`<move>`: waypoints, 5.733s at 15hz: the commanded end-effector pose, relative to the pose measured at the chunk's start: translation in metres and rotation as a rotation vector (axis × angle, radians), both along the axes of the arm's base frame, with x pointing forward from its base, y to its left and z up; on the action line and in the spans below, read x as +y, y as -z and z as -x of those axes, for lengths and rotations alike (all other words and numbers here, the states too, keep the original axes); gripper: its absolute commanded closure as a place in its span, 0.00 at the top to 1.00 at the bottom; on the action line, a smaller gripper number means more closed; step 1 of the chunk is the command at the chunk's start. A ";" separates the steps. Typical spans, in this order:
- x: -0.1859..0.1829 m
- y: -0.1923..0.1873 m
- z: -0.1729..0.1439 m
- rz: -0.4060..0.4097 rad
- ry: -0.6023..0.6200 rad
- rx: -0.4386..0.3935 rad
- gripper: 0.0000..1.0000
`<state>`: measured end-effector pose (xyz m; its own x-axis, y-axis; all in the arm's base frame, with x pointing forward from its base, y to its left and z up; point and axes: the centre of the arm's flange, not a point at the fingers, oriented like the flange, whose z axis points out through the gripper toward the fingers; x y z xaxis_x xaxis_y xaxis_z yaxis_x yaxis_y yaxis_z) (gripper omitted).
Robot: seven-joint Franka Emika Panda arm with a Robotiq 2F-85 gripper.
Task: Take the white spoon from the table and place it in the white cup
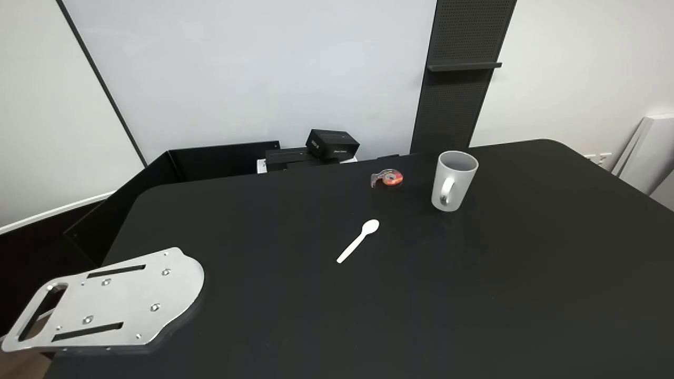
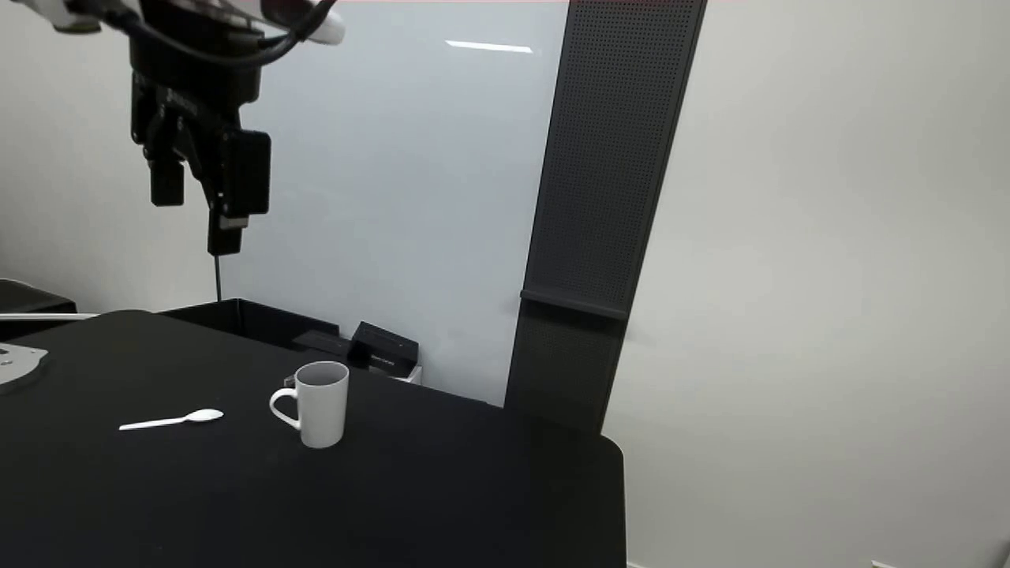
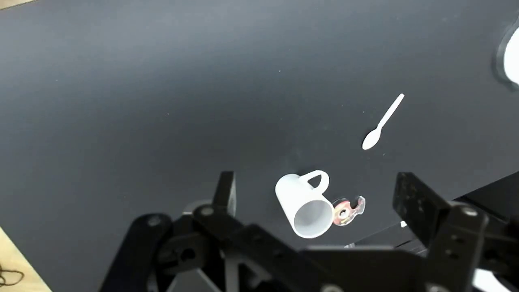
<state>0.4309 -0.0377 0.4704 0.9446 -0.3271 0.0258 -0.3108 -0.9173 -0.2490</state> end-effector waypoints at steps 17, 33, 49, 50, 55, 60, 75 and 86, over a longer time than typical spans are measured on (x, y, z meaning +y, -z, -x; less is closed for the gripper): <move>0.111 0.064 -0.069 0.094 0.272 0.068 1.00; 0.232 0.077 -0.122 0.069 0.313 0.013 1.00; 0.317 0.163 -0.231 0.143 0.508 0.009 1.00; 0.316 0.173 -0.232 0.147 0.513 0.029 1.00; 0.311 0.209 -0.238 0.130 0.537 0.064 1.00; 0.306 0.214 -0.227 0.141 0.514 0.068 1.00; 0.318 0.276 -0.227 0.169 0.588 0.111 1.00; 0.340 0.351 -0.231 0.126 0.610 0.099 1.00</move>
